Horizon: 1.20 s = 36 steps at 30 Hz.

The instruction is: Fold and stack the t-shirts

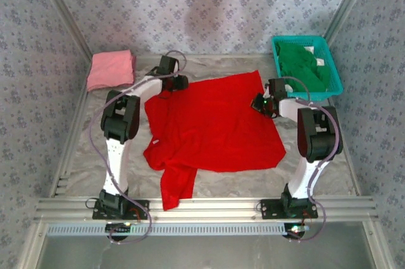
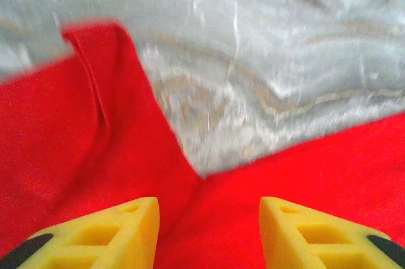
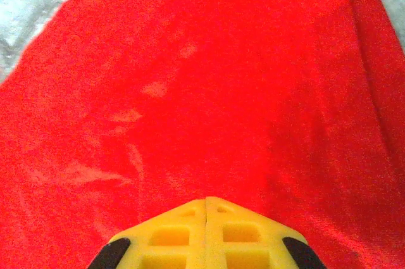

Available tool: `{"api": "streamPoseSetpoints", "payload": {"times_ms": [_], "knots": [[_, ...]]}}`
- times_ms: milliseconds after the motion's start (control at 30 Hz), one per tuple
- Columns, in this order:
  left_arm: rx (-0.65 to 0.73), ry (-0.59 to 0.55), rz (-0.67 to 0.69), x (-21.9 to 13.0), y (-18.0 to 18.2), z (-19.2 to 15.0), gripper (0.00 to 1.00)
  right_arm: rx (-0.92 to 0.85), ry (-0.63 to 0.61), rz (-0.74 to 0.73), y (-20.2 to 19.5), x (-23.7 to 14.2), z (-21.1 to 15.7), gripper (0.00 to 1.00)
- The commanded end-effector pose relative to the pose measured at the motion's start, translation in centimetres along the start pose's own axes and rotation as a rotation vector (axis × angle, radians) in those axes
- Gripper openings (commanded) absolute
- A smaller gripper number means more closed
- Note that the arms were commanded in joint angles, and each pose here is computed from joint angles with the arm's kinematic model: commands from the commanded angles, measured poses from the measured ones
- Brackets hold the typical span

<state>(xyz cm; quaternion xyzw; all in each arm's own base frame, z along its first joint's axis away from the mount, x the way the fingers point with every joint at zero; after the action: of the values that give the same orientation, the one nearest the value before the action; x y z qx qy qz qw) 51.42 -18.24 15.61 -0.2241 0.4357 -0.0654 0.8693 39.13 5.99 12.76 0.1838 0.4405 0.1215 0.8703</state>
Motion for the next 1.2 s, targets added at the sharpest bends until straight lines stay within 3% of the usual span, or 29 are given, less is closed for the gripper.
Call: {"api": "streamPoseSetpoints", "payload": {"times_ms": [0, 100, 233, 367, 500, 733, 1167], "knots": [[0.067, -0.064, -0.017, -3.2, -2.1, 3.1, 0.48, -0.021, -0.023, 0.045, 0.7, -1.2, 0.3, 0.0], [0.075, -0.131, -0.077, -6.7, -3.4, 4.6, 0.51, -0.028, -0.04, 0.068, 1.0, -1.8, 0.5, 0.0], [0.054, -0.161, -0.072, -11.1, -2.8, 4.1, 0.57, -0.051, -0.056, 0.063, 1.3, -2.5, 0.9, 0.0], [0.039, -0.164, -0.049, -15.6, -1.4, 1.5, 0.62, -0.063, -0.065, 0.063, 1.6, -3.0, 1.0, 0.0], [-0.004, -0.102, -0.026, -17.4, 0.4, -2.3, 0.63, -0.081, -0.036, 0.051, 2.4, -2.9, 0.7, 0.0], [-0.031, 0.025, -0.022, -14.1, 1.2, -7.3, 0.61, -0.096, 0.058, 0.012, 3.9, -1.4, -0.4, 0.0], [-0.081, 0.047, -0.036, -9.7, 2.8, -9.5, 0.59, -0.106, 0.194, -0.103, 4.3, 2.2, -0.7, 0.0]]}}
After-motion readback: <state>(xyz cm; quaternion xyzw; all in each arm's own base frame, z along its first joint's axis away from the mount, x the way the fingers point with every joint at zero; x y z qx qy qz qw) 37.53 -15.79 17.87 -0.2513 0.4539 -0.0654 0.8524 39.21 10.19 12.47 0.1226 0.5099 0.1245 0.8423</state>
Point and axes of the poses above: each hand's point on the last joint's axis, 136 mm out from that joint toward the fingers, its own x axis out along the fingers, its own y axis along the line the jaws close on, z = x × y, the point moved 9 cm from there along -x, back along the fingers, and after that the axes turned 14 degrees about -x, right-handed, at the moved point
